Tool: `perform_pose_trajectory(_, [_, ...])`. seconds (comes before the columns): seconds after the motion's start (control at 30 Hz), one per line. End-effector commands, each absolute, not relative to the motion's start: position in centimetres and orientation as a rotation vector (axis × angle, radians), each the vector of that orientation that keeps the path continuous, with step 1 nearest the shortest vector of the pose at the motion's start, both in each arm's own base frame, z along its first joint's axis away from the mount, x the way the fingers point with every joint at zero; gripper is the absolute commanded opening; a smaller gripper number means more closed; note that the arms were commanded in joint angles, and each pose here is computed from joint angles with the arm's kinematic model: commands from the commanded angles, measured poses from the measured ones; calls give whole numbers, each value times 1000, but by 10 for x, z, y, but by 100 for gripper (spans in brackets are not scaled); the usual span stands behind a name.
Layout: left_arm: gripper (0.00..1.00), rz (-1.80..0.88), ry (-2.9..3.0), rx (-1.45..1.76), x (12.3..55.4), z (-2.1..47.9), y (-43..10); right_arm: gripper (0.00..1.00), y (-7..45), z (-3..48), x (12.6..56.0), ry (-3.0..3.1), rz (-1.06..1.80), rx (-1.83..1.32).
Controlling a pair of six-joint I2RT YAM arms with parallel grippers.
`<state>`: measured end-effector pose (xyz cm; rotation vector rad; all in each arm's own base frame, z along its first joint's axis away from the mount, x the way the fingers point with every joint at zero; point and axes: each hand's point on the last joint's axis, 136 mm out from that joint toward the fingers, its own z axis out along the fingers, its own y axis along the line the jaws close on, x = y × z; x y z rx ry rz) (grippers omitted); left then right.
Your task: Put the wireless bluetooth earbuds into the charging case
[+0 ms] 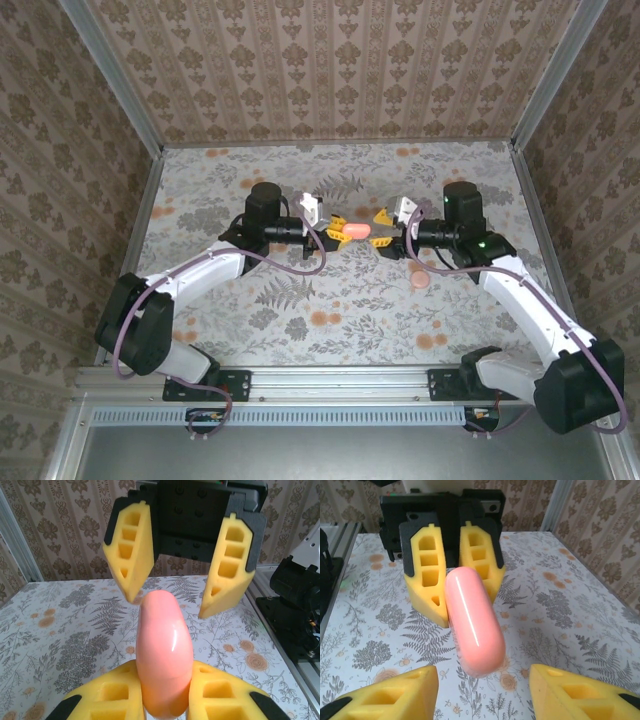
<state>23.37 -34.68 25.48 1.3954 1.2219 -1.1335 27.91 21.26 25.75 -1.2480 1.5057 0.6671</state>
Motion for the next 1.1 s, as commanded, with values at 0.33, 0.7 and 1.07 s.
perform_pose_trajectory(0.33, [14,-1126,1166,1381,231,272,-344,45,238,265,287,1387,676,-1354])
perform_pose_trajectory(0.7, [14,-1130,1184,1377,232,268,-344,30,241,265,287,1370,681,-1372])
perform_pose_trajectory(1.07, [43,-1090,1217,1368,235,263,-341,21,239,258,285,1400,671,-1411])
